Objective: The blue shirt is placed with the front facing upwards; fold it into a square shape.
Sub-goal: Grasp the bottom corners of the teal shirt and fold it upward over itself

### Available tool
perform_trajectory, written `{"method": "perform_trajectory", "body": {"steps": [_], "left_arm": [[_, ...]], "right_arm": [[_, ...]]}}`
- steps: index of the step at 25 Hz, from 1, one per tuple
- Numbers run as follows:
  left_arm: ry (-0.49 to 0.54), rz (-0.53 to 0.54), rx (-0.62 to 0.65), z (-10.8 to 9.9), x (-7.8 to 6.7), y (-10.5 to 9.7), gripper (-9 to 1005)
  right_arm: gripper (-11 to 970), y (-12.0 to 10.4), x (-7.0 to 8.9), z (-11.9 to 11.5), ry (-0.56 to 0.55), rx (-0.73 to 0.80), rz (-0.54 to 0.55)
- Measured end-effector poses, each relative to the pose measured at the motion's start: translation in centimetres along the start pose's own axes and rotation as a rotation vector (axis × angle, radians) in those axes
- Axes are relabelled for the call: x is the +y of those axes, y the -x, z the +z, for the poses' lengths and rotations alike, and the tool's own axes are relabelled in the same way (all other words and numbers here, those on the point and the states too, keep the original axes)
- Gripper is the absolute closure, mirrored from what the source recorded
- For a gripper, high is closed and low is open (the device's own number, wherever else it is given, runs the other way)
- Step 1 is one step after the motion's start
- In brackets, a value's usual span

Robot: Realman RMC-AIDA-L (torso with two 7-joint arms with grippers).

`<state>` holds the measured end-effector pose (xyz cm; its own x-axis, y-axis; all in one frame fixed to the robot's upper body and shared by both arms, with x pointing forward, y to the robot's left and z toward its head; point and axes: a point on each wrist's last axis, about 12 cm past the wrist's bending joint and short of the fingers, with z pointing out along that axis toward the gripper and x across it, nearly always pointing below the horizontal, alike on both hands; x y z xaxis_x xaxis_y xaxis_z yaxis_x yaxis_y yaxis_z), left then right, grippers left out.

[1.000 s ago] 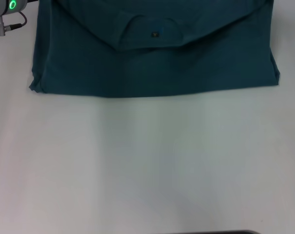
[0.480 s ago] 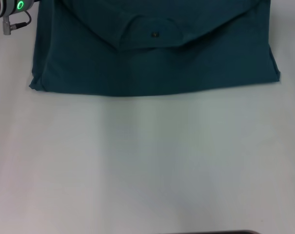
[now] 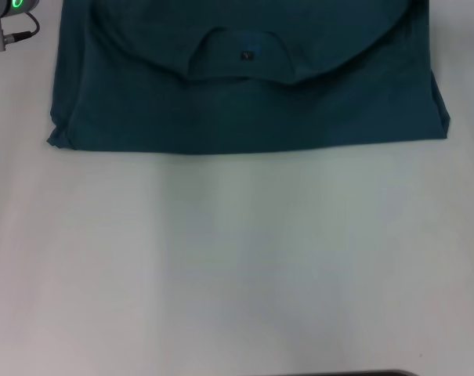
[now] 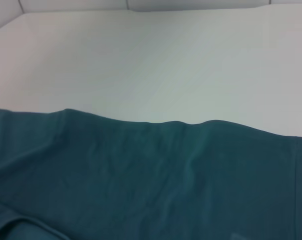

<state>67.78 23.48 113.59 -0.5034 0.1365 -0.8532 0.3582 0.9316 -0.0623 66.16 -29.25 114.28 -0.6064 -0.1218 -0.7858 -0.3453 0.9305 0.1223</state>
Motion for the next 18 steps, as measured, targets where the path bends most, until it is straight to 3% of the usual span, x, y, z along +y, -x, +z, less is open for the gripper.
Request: {"method": "perform_trajectory", "body": {"steps": [1, 12, 15, 18], "left_arm": [[0.0, 0.0, 0.0, 0.0, 0.0, 0.0, 916], [0.01, -0.009, 0.003, -0.2, 0.4, -0.4, 457], [0.008, -0.01, 0.004, -0.3, 0.5, -0.4, 212], [-0.01, -0.047, 0.002, -1.0, 0.8, -0.5, 168]], "right_arm": [[724, 0.1, 0.0, 0.0, -0.003, 0.002, -0.008], [455, 1.0, -0.3, 0.0, -0.039, -0.009, -0.025], [353, 1.2, -0.4, -0.1, -0.033, -0.006, -0.016], [234, 1.1, -0.4, -0.5, 0.022, 0.014, 0.026]]}}
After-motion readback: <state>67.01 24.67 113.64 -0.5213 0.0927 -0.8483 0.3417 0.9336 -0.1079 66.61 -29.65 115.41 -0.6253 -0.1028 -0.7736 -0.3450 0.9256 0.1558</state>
